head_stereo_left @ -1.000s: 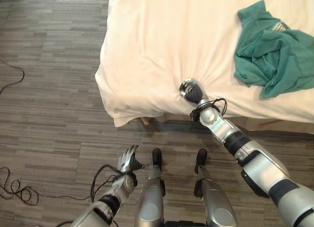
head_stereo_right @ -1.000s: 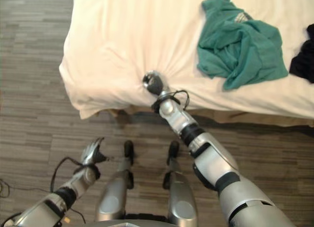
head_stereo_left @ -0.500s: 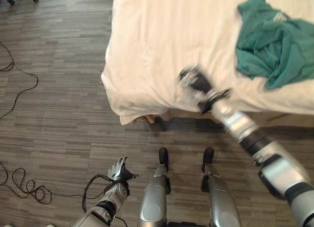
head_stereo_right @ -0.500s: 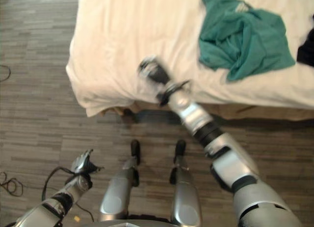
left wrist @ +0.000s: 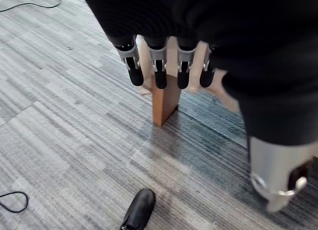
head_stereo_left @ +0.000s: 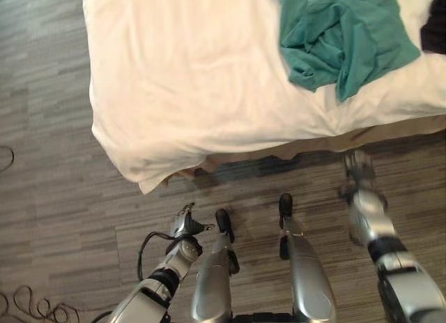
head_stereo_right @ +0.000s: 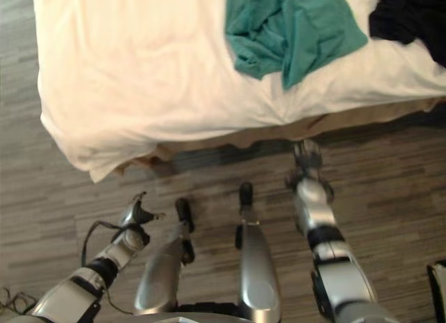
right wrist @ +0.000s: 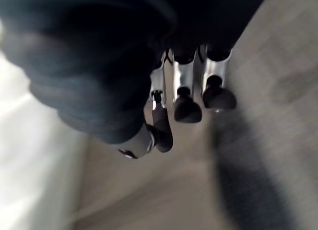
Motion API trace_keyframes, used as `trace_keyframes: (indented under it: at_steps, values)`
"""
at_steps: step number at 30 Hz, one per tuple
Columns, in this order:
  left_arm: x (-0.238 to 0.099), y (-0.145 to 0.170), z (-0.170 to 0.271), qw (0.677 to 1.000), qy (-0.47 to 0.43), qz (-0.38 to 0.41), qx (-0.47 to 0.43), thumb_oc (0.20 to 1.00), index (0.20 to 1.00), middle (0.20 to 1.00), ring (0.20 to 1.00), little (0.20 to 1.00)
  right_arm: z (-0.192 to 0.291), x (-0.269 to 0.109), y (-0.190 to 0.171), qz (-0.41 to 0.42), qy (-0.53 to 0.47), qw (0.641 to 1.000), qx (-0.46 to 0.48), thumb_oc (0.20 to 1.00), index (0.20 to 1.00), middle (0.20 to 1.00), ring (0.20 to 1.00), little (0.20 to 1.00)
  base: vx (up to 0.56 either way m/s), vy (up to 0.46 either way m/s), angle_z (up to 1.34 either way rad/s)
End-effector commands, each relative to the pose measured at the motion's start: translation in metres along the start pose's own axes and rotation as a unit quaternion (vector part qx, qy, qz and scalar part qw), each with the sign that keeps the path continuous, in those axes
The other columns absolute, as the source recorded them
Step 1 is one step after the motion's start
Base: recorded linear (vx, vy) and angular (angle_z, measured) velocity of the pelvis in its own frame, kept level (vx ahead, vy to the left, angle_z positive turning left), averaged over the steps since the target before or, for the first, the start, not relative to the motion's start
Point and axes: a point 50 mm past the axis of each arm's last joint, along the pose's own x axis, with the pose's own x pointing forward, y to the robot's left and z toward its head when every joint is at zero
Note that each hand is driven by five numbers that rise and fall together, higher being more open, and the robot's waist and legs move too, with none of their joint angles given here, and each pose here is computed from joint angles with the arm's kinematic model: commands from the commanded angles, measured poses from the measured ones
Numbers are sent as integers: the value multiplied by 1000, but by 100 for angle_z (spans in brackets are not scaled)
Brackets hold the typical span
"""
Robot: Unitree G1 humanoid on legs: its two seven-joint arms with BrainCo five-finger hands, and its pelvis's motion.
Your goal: Tidy up the quilt and then pick up the clothes from the bed and put them into the laundry hamper.
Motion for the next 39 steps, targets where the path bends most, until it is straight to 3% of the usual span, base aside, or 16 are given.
trace_keyframes:
  at_steps: [1,2,3,5,10,11,17,26,33,39]
  values:
    - [-2,7,-33,998,65,0,14,1000,1000,1000,1000,1000,-61,-22,-29,-39,98,994,-16,1000,1000,1000,1000,1000,126,170,-78]
    - [-2,7,-34,998,65,0,14,1000,1000,1000,1000,1000,-62,-22,-29,-39,98,994,-16,1000,1000,1000,1000,1000,372,117,-223]
    - [-13,-4,-56,994,96,-33,44,1000,1000,1000,1000,1000,-108,-45,-29,-12,186,975,-124,1000,1000,1000,1000,1000,272,20,-245]
    - [-26,-11,-85,986,137,-58,81,1000,1000,1000,1000,1000,-140,-68,-38,3,243,953,-183,1000,1000,1000,1000,1000,361,-209,-346]
    - [-42,-19,-111,979,183,-64,59,1000,1000,1000,1000,1000,-155,-79,-46,40,263,917,-297,1000,1000,1000,1000,1000,433,-329,-213]
    - [-47,-22,-116,979,192,-57,37,1000,1000,1000,1000,1000,-148,-74,-34,68,237,915,-320,1000,1000,1000,1000,1000,185,0,-273]
    - [-49,-32,-111,982,184,-52,-11,1000,1000,1000,1000,1000,-145,-73,-17,111,207,901,-364,1000,1000,1000,1000,1000,314,127,-208]
    - [-57,-42,-117,978,183,-92,31,1000,1000,1000,1000,1000,-161,-87,-25,138,235,873,-405,1000,1000,1000,1000,1000,551,216,-101]
    - [-47,-30,-109,981,153,-87,79,1000,1000,1000,1000,1000,-153,-82,-14,133,214,892,-374,1000,1000,1000,1000,1000,575,34,4]
    - [-48,-31,-112,978,159,-97,94,1000,1000,1000,1000,1000,-165,-93,-25,133,243,883,-379,1000,1000,1000,1000,1000,597,-100,32]
